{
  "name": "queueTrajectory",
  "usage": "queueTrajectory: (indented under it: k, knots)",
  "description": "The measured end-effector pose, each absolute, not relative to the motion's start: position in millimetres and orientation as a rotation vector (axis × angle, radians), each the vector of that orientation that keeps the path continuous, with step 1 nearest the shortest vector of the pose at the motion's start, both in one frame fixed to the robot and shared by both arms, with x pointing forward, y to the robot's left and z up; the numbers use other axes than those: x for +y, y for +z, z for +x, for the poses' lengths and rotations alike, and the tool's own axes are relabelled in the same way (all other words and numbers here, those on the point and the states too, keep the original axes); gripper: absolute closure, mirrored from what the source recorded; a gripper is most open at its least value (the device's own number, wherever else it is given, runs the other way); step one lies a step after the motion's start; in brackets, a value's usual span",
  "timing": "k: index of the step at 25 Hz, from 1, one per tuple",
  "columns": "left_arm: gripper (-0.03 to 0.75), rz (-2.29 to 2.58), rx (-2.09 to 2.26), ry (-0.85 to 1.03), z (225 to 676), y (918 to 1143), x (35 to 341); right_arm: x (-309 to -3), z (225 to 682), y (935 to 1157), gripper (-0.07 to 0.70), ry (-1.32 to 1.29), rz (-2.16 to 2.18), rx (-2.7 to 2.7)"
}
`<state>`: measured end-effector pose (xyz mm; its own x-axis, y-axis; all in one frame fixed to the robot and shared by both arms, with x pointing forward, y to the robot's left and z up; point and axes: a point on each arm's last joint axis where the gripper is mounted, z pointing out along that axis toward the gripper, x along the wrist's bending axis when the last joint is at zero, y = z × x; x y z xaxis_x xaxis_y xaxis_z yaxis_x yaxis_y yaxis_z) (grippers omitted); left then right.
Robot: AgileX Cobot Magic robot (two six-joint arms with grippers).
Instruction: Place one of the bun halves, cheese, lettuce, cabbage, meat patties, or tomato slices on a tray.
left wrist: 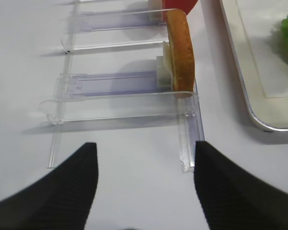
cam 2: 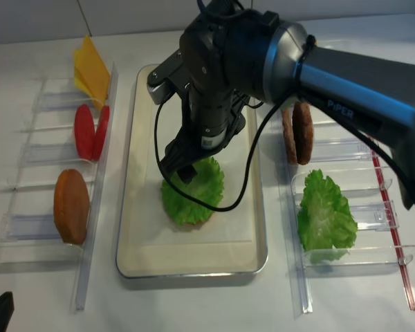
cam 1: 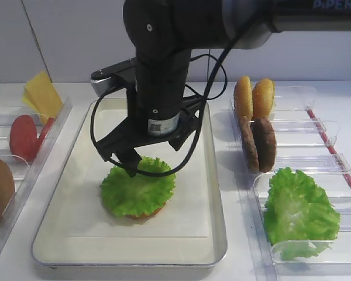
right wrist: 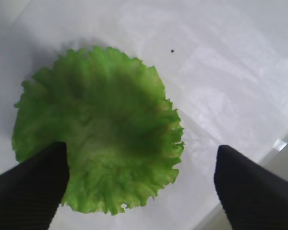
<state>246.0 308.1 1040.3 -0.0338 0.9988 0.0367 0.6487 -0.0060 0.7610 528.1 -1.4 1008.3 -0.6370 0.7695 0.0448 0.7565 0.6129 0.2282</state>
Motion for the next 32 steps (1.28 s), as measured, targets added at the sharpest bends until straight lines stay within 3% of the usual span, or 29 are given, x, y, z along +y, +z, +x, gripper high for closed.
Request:
queueTrajectory:
  k: [13, 23, 32]
  knots:
    - [0.291, 1.707, 1.736, 0.84, 246.0, 1040.3, 308.1, -29.4, 512.9, 1083.7, 0.013, 0.558, 1.174, 2.712]
    - [0.291, 1.707, 1.736, 0.84, 246.0, 1040.3, 308.1, -137.8, 513.9, 1116.8, 0.018, 0.675, 1.437, 2.598]
    - [0.291, 1.707, 1.736, 0.84, 246.0, 1040.3, 308.1, -215.2, 469.5, 1126.5, 0.118, 0.718, 1.57, 2.392]
